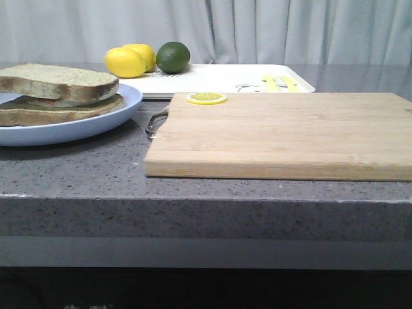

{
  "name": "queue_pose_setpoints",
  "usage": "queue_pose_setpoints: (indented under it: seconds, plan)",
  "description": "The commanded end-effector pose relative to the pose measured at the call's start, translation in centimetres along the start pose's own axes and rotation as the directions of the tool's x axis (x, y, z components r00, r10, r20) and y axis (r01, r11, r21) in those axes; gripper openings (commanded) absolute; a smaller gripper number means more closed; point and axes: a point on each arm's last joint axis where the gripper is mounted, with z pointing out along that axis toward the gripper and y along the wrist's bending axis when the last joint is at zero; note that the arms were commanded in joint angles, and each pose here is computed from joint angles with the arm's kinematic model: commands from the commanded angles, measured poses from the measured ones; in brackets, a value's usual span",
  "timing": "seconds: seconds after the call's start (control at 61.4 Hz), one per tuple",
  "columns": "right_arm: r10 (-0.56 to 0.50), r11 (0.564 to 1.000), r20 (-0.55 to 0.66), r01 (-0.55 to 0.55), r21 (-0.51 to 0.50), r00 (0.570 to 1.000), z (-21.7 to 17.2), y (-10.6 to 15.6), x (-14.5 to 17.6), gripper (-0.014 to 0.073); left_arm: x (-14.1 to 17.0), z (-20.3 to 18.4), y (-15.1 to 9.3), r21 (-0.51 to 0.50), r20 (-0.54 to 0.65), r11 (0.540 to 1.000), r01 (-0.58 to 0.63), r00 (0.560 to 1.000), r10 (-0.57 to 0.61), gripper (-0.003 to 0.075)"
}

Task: Place bread and move sandwich to tray
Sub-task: 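Close the left gripper on the rim of the blue plate, then lift the plate with the left gripper and set it on the white tray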

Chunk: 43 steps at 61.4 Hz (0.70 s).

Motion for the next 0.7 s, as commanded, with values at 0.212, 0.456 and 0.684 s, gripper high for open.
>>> queue_pose_setpoints:
  seconds: [0.212, 0.456, 0.684]
  plan:
    - [-0.004, 1.0, 0.082, 0.003, 0.007, 0.997, -0.6, 0.0, -1.0, 0.0456, -3.5, -4.8, -6.5, 0.204, 0.226, 0.974, -0.095, 0.973, 0.047, -0.002]
    - [-0.004, 1.0, 0.082, 0.003, 0.007, 0.997, -0.6, 0.0, -1.0, 0.0456, -5.2, -5.6, -12.9, 0.237, 0.344, 0.943, -0.233, 0.928, 0.143, -0.002]
    - [-0.004, 1.0, 0.082, 0.003, 0.007, 0.997, -0.6, 0.0, -1.0, 0.0456, -7.3, -2.9, -16.7, 0.322, 0.28, 0.922, -0.217, 0.952, 0.126, -0.002]
